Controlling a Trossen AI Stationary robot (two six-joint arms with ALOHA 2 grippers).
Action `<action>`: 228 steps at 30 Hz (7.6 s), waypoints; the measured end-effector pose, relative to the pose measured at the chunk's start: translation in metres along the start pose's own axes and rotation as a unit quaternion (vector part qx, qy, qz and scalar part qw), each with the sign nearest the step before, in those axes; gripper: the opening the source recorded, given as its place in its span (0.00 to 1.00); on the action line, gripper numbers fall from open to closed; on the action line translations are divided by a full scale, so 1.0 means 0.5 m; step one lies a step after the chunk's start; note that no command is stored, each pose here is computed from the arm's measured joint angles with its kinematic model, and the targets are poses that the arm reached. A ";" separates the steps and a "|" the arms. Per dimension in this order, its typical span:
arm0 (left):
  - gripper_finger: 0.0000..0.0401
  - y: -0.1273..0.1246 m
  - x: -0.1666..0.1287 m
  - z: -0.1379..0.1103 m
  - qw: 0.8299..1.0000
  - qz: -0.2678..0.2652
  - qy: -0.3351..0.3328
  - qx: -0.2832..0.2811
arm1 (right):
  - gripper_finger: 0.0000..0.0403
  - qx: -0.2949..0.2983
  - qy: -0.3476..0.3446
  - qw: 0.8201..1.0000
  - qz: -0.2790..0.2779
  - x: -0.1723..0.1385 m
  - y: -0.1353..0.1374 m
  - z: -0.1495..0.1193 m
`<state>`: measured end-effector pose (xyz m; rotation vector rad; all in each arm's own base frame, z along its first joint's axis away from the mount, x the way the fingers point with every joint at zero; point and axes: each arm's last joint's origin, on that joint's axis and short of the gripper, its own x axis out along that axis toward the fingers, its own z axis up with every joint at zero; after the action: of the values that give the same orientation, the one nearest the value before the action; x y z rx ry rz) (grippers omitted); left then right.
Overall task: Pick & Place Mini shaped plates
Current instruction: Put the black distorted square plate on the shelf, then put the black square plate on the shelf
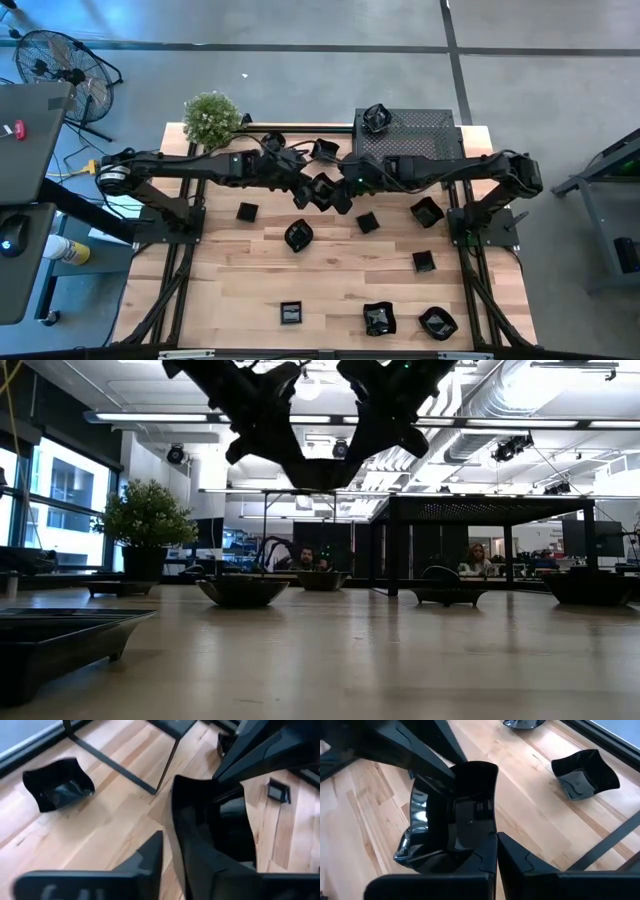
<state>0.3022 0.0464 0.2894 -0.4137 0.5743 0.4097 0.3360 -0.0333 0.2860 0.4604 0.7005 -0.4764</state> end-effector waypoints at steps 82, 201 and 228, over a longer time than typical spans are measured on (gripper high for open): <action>0.01 0.070 -0.096 -0.027 0.982 -0.122 -0.132 0.051 | 0.01 0.017 0.057 0.986 -0.157 -0.326 -0.466 0.071; 0.00 0.129 -0.031 -0.176 0.973 -0.114 -0.202 -0.001 | 0.02 0.392 -0.085 0.910 -0.108 -0.207 -0.380 -0.134; 0.00 0.129 -0.031 -0.176 0.973 -0.114 -0.202 -0.002 | 0.12 0.379 -0.084 0.913 -0.126 -0.166 -0.397 -0.115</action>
<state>0.2214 0.0546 0.2145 -0.3822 0.1271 0.2643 0.1418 -0.1389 0.2576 1.0504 0.3854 -1.0297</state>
